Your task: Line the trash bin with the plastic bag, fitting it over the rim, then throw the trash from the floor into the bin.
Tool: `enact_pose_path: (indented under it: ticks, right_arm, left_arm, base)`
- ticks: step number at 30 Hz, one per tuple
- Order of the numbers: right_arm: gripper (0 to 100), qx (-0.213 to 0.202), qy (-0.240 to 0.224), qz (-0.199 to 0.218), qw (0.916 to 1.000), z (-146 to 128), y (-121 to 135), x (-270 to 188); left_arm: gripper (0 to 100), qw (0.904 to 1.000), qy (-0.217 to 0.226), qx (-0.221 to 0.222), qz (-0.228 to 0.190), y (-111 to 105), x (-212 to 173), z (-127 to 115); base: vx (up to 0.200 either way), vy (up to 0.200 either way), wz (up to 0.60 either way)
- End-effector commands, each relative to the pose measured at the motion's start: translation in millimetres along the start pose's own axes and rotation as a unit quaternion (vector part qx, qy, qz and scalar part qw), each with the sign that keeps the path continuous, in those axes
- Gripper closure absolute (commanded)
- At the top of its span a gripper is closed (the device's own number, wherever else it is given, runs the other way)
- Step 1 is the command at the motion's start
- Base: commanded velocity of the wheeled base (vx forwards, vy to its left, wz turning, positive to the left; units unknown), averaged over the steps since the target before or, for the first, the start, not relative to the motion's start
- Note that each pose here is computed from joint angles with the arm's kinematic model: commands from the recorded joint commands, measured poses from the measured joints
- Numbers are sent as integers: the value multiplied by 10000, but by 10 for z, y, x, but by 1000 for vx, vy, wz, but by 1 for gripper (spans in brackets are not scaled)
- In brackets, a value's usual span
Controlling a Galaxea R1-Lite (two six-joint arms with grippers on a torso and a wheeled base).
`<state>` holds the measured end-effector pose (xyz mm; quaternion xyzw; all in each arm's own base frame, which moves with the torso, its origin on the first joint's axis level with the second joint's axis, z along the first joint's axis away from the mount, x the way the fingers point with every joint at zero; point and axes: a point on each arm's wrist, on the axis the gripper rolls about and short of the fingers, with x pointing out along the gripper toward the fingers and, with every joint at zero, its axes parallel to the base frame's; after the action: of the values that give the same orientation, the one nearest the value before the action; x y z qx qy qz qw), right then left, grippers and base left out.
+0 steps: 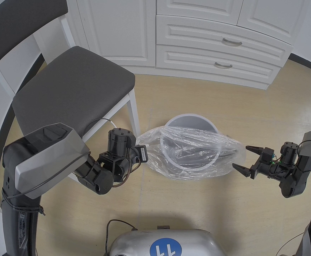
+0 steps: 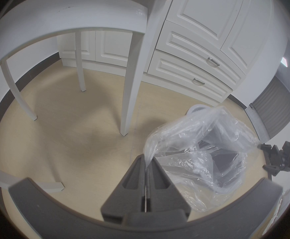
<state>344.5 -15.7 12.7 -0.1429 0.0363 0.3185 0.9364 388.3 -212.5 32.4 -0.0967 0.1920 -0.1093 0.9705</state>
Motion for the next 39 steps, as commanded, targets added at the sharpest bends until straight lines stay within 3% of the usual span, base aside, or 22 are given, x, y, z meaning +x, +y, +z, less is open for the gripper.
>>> enact_pose_path:
  ticks: [1,8,14,16,17,18,19,21,22,24,28,29,31,34,35,36,37,38,39]
  right_arm:
    - [0,156,-283,-133,9994,170,-185,-223]
    - [0,878,-438,-7,9952,235,-178,-214]
    - [0,819,-516,120,9952,406,42,-33]
    - [0,704,-578,-301,9954,601,192,89]
    - [0,671,-561,-754,9933,697,276,145]
    - [0,671,-561,-754,9933,697,276,145]
    - [0,614,-600,-1624,9830,893,409,230]
    - [0,614,-604,-1679,9820,907,425,241]
    - [0,603,-601,-2273,9701,1194,638,347]
    - [0,495,-460,-2163,9740,1312,698,360]
    - [0,-150,-71,-1914,9814,1641,752,460]
    - [0,-484,-7,-1867,9812,1728,748,520]
    - [0,-1088,-3,-1803,9776,1831,741,606]
    - [0,-2229,104,-1701,9598,1912,760,726]
    - [0,-2562,169,-1648,9523,1935,778,749]
    - [0,-2795,247,-1575,9468,1944,803,765]
    - [0,-2795,247,-1575,9468,1944,803,765]
    - [0,-3193,434,-1361,9368,1971,871,788]
    - [0,-3340,491,-1273,9327,2000,898,797]
  left_arm:
    - [100,10000,26,8,1,0,-9,2]
    - [100,10000,68,26,16,7,17,-36]
    - [100,10000,69,17,40,16,17,-38]
    - [100,10000,64,17,54,16,17,-37]
    - [100,10000,71,19,57,17,17,-39]
    - [100,10000,71,19,57,17,17,-39]
    - [100,10000,64,25,54,15,15,-33]
    - [100,10000,64,25,54,15,15,-33]
    - [100,10000,62,37,61,21,5,-22]
    - [100,9999,78,44,59,18,1,-32]
    - [100,9999,127,73,46,3,3,-75]
    - [100,9999,136,77,41,-1,0,-80]
    - [100,9998,157,83,48,4,-8,-90]
    - [100,9998,195,90,23,-9,-29,-103]
    - [0,9997,229,106,12,-20,-43,-122]
    - [0,9996,242,120,17,-22,-51,-130]
    - [0,9996,242,120,17,-22,-51,-130]
    - [0,9997,232,119,-2,-30,-64,-120]
    - [0,9997,218,123,-7,-32,-77,-104]
  base:
    - [0,0,0]
    - [0,0,0]
    - [0,0,0]
    - [0,0,0]
    - [0,0,0]
    - [0,0,0]
    - [0,0,0]
    - [0,0,0]
    - [0,0,0]
    - [0,0,0]
    - [0,0,0]
    - [0,0,0]
    - [0,0,0]
    - [0,0,0]
    - [0,0,0]
    - [0,0,0]
    - [0,0,0]
    - [0,0,0]
    - [0,0,0]
